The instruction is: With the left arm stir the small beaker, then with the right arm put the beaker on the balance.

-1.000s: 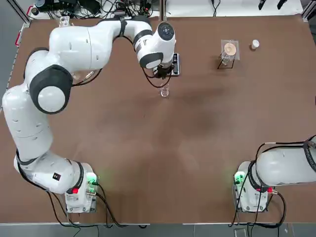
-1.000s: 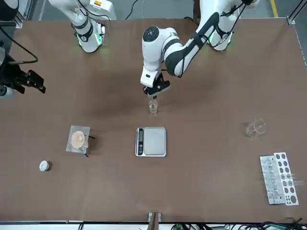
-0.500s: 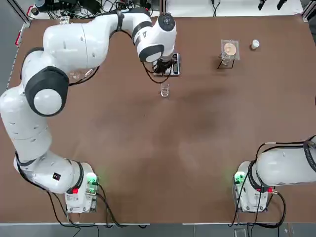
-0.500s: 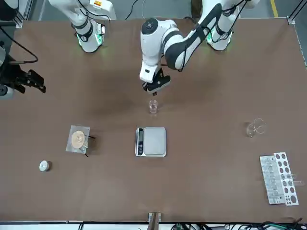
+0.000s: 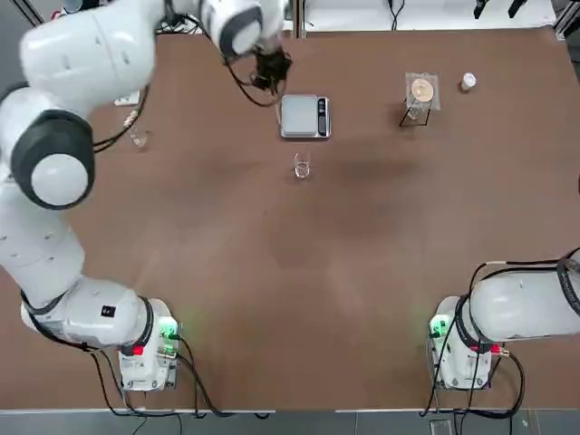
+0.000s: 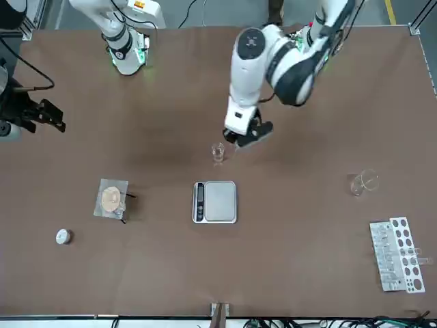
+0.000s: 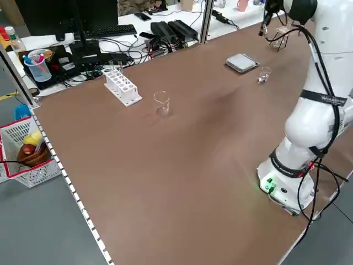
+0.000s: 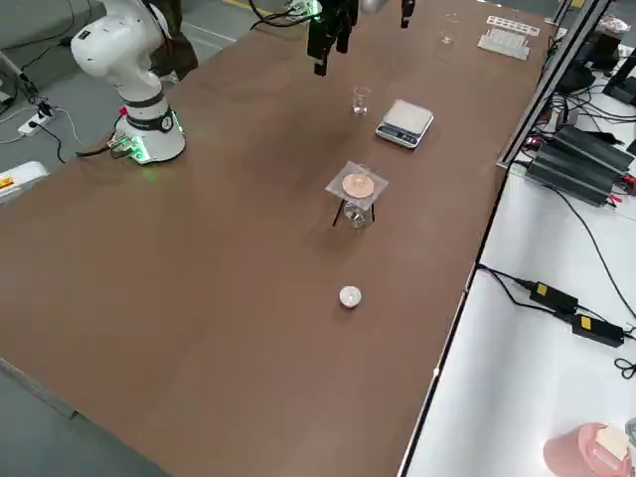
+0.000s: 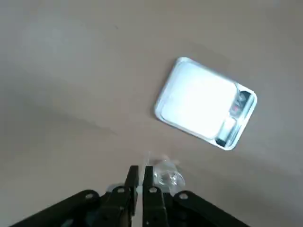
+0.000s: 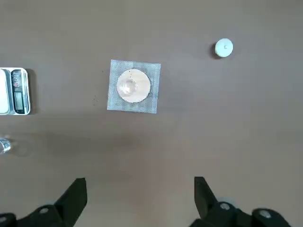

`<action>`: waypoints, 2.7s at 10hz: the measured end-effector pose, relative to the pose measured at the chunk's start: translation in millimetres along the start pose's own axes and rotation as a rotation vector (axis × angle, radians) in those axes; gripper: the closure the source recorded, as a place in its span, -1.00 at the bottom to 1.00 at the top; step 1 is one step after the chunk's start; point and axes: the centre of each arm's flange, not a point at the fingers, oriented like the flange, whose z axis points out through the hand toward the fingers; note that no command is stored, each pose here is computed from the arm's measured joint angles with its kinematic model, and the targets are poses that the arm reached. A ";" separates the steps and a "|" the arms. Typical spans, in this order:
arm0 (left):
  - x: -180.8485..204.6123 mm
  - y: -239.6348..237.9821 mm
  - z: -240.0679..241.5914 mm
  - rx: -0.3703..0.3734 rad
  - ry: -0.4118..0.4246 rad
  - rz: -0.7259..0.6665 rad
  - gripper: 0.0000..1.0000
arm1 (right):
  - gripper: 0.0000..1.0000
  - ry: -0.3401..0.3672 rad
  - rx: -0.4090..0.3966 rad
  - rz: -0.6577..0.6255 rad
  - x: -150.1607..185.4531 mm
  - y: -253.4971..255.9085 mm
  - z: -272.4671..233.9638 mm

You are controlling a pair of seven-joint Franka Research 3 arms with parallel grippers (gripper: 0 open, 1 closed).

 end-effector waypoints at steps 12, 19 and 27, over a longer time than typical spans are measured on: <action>306.7 -494.6 4.3 0.053 -0.097 0.143 0.85 | -1.00 0.003 0.039 -0.487 -3.2 -46.8 -0.1; 308.0 -522.5 29.4 0.006 -0.095 0.161 0.85 | -1.00 0.246 0.141 -1.091 27.8 -130.7 19.8; 313.5 -527.5 80.2 -0.085 -0.074 0.179 0.85 | -1.00 0.511 0.456 -1.095 49.7 -188.3 128.9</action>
